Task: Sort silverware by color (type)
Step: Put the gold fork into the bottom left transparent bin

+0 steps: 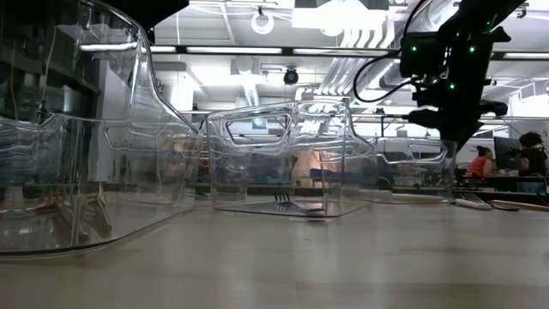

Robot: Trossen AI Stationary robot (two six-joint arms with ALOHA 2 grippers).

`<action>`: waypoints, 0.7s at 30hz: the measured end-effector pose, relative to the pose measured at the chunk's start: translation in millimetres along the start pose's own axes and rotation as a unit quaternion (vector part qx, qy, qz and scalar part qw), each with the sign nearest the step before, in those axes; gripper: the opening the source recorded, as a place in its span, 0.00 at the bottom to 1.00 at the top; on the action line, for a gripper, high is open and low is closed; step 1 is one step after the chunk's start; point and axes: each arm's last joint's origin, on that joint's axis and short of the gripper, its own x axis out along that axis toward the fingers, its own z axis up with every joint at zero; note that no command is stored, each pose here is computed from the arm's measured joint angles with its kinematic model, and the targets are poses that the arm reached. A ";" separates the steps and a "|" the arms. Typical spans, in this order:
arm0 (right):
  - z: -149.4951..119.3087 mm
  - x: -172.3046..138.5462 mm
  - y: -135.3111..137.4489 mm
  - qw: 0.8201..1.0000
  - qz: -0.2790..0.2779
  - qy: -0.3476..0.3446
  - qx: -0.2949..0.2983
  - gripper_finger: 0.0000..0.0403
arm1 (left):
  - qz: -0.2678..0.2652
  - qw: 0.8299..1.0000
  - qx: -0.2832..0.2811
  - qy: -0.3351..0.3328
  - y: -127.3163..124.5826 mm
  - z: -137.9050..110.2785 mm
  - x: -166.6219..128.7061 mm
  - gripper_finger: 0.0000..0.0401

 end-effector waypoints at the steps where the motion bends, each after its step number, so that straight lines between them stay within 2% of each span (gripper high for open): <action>1: -0.4 0.0 0.5 1.000 0.007 0.006 0.000 0.00 | 0.000 1.000 0.000 0.000 0.0 0.0 0.0 0.06; 15: 5.4 -7.6 23.6 0.992 0.120 -0.038 -0.007 0.00 | 0.000 1.000 0.000 0.000 -0.1 0.0 0.0 0.06; 17: 5.9 -7.9 22.9 0.993 0.110 -0.046 -0.016 0.00 | 0.000 1.000 0.000 0.000 -0.1 0.0 0.0 0.06; 21: 8.6 -13.1 15.3 0.997 0.044 -0.059 -0.020 0.00 | 0.000 1.000 0.000 0.002 -0.1 -0.4 0.0 0.06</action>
